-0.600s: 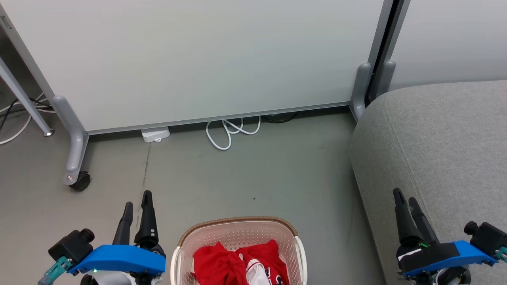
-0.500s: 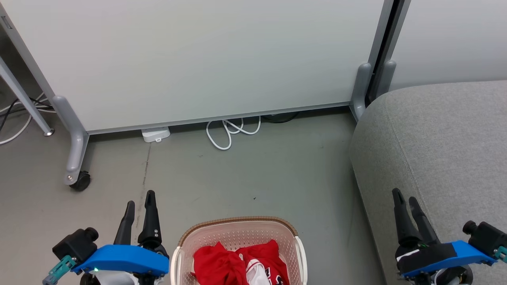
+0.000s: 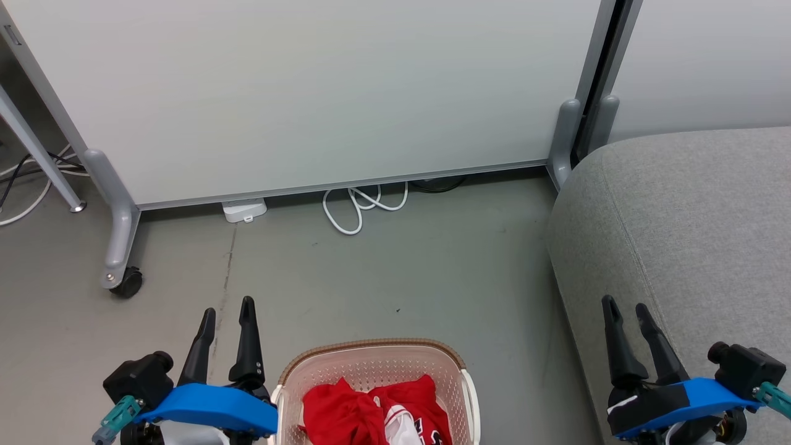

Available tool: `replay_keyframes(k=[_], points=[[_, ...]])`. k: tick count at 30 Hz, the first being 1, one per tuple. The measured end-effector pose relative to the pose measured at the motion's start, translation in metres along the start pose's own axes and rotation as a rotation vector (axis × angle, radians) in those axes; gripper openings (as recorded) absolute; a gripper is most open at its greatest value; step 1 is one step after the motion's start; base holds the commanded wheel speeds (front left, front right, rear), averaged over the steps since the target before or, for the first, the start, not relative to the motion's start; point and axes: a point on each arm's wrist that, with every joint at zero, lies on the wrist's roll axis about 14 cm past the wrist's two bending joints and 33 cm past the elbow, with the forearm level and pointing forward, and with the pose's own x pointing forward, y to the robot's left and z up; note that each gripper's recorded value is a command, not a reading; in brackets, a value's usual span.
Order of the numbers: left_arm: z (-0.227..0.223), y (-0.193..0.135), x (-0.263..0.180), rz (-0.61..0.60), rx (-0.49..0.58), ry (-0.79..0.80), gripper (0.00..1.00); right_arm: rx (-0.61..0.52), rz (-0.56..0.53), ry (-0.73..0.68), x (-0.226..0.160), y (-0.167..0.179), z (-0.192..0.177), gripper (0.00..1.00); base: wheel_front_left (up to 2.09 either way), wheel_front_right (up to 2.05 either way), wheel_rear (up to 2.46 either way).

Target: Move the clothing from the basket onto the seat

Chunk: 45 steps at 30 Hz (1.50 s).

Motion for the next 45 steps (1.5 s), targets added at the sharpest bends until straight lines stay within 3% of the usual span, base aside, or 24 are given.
replay_keyframes(k=[45], points=[[-0.011,-0.011,-0.009,-0.072,0.269,-0.023,1.0,-0.386,0.047,-0.023,-0.008,0.002,0.0,1.0,0.0,0.0,0.0]])
